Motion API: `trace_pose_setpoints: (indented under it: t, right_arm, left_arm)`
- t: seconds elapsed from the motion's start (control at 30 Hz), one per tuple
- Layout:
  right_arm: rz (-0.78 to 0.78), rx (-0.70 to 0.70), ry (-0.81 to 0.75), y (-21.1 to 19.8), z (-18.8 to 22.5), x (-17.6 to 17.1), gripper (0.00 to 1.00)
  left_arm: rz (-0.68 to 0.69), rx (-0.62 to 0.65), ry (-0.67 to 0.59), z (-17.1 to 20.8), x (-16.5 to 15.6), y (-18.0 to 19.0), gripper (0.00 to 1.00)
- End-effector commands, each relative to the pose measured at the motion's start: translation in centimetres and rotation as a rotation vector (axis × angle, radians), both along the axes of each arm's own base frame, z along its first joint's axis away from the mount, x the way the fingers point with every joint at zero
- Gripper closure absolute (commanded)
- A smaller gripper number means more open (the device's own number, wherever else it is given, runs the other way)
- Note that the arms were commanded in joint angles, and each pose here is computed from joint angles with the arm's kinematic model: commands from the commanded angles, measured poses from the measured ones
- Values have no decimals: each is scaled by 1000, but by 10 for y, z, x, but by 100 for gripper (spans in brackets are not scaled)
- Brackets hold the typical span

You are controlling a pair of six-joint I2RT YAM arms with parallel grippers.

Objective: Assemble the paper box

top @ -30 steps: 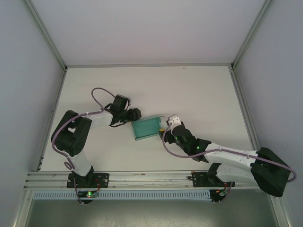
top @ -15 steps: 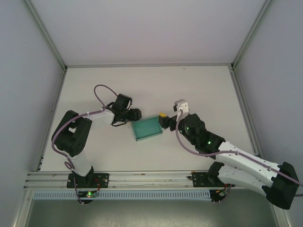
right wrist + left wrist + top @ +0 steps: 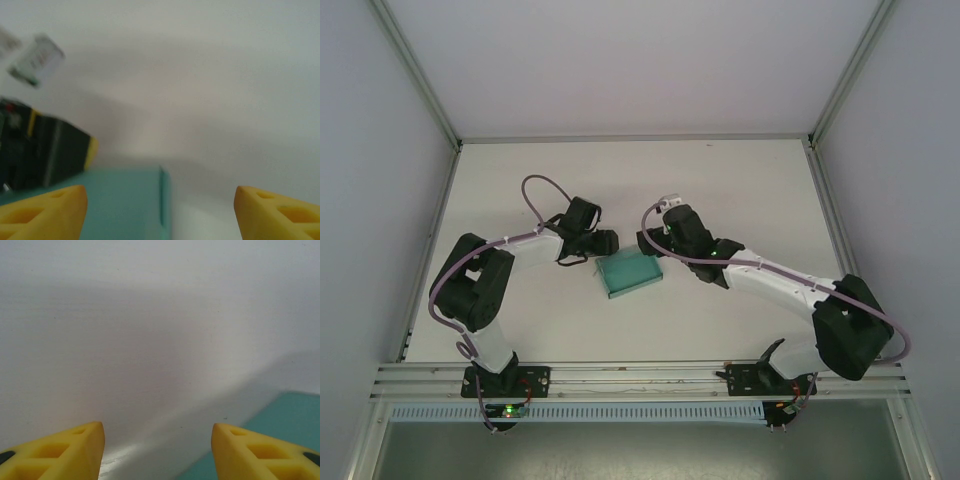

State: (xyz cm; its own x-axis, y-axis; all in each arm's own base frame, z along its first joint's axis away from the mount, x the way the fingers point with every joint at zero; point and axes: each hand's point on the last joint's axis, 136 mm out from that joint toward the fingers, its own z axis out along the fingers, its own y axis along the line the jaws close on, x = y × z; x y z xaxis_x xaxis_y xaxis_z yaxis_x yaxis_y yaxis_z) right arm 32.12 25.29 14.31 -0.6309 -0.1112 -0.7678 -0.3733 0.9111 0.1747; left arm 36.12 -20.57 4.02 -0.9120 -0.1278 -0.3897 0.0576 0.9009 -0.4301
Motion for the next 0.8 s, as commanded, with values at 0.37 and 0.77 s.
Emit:
trace_pose_setpoints:
  t: [0.37,0.77]
  right_arm:
    - [-52,11,320,-24,-123,-60,28]
    - [-68,46,351,-12,-128,-64,31]
  left_arm:
    - [41,65,-97,66,2,16,37]
    - [167,-126,51,38,-92,38,26]
